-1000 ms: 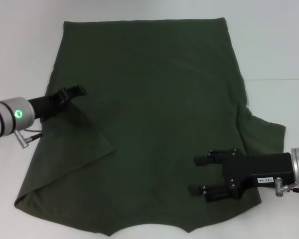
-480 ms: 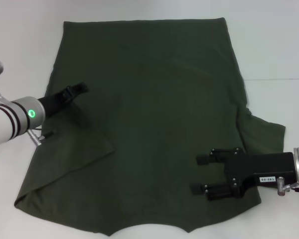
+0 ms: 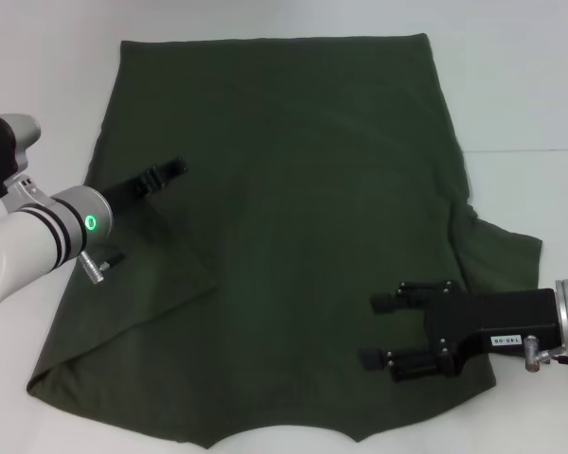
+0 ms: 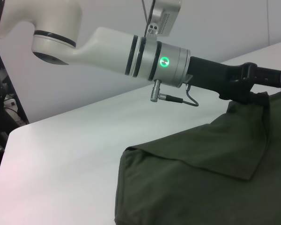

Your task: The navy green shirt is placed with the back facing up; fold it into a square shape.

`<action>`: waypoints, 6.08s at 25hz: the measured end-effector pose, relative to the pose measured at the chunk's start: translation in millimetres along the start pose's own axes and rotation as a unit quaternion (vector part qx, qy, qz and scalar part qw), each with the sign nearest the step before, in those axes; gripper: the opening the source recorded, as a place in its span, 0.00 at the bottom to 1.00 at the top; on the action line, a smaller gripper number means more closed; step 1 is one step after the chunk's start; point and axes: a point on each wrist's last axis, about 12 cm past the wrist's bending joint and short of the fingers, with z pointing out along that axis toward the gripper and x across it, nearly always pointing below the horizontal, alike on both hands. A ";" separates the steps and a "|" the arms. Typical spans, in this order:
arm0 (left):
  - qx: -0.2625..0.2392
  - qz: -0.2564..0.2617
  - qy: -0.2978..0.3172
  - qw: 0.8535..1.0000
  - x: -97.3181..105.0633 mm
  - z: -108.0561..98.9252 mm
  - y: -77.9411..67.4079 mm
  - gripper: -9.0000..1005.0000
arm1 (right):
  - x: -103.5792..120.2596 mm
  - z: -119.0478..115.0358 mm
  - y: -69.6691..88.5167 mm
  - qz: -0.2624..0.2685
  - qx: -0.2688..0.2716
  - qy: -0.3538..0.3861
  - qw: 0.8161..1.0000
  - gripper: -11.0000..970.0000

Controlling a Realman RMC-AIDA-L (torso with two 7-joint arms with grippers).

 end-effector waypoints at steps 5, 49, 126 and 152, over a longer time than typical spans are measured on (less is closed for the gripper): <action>-0.009 0.012 -0.005 1.000 -0.2 0.5 1.3 0.86 | -0.1 1.2 0.4 0.000 -0.002 0.001 1.000 0.93; 0.417 0.346 0.037 0.840 50.9 -140.7 36.7 0.86 | -44.6 -24.2 -31.0 0.181 0.047 -0.053 0.981 0.92; 0.412 0.380 0.034 0.828 42.8 -119.1 19.9 0.86 | 12.6 -73.9 -67.2 0.493 0.267 0.093 0.823 0.88; 0.411 0.379 0.032 0.828 42.5 -117.9 18.6 0.86 | 17.5 -76.1 -69.4 0.484 0.284 0.086 0.823 0.32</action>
